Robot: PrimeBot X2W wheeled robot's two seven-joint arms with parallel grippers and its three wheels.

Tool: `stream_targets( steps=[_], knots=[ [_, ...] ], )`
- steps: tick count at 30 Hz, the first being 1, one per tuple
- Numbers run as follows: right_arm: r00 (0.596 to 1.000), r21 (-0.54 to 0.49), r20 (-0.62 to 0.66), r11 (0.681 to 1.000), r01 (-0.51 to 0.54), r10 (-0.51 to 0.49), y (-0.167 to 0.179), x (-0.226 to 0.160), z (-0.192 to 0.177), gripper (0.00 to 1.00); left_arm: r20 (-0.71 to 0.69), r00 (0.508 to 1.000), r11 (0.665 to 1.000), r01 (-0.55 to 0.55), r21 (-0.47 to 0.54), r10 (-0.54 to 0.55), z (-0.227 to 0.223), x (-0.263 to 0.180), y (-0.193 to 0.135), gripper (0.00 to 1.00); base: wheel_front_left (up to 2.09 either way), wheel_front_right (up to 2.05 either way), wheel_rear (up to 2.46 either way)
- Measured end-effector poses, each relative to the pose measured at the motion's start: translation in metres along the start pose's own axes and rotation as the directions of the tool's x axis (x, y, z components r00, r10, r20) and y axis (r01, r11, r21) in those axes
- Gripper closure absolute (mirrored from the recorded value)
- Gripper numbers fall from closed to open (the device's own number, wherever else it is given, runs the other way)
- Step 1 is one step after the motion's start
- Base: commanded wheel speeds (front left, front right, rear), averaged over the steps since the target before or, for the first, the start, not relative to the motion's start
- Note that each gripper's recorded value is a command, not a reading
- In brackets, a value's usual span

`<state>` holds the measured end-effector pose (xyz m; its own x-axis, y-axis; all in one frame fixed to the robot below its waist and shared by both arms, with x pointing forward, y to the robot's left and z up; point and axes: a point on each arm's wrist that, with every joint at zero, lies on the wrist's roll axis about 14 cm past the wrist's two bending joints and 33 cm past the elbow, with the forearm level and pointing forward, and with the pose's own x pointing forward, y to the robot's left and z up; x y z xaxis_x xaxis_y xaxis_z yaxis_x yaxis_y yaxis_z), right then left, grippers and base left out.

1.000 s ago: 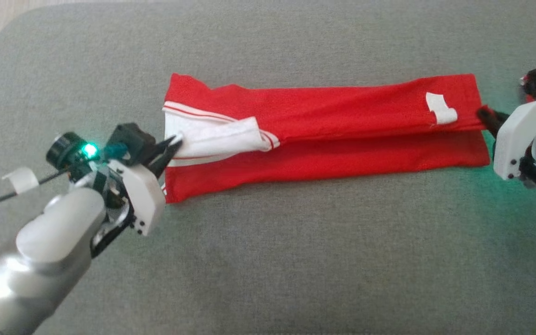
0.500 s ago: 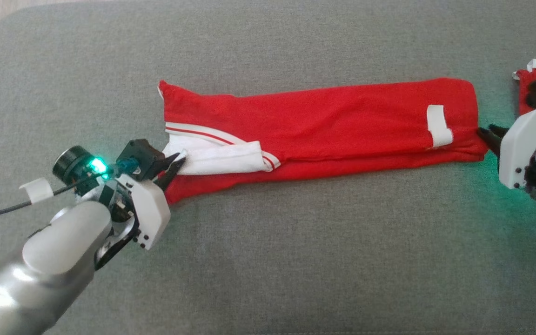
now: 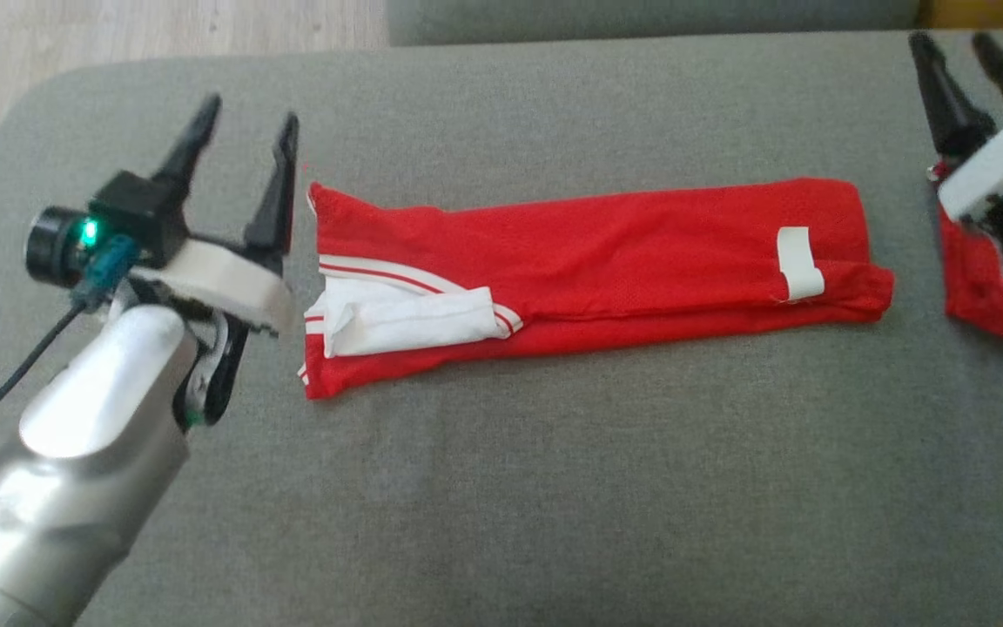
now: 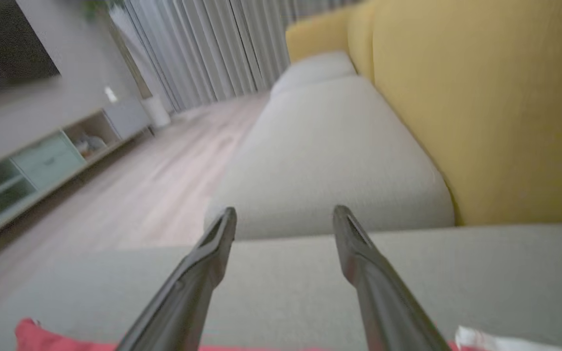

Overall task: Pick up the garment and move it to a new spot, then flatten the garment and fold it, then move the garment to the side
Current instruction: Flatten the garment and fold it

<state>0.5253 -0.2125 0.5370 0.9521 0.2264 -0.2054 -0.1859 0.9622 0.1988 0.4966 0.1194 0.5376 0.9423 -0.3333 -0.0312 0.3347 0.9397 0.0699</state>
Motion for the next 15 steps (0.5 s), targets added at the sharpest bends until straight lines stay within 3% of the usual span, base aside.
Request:
stream_targets(
  steps=[4, 7, 10, 15],
  knots=[
    [0.960, 0.057, 0.278, 0.997, -0.057, 0.039, 0.031, -0.005, 0.047, 0.00, 0.139, 0.987, 0.992, -0.064, -0.109, 0.079, 0.041, -0.001, 0.001, 0.00, 0.00, 0.00, 0.00],
    [0.916, 0.101, 0.401, 0.992, -0.076, 0.030, 0.045, -0.017, 0.059, 0.00, 0.138, 0.981, 0.972, -0.109, -0.208, 0.139, 0.037, -0.015, 0.000, 0.00, 0.00, 0.00, 0.00],
    [0.911, 0.077, 0.412, 0.995, -0.066, 0.029, 0.057, -0.029, 0.042, 0.00, 0.115, 0.969, 0.940, -0.179, -0.290, 0.220, 0.022, -0.038, 0.003, 0.00, 0.00, 0.00, 0.00],
    [0.920, 0.174, 0.388, 0.985, -0.017, -0.053, 0.066, -0.055, -0.010, 0.00, 0.056, 0.961, 0.920, -0.240, -0.311, 0.269, -0.013, -0.069, -0.007, 0.00, 0.00, 0.00, 0.00]
  ],
)
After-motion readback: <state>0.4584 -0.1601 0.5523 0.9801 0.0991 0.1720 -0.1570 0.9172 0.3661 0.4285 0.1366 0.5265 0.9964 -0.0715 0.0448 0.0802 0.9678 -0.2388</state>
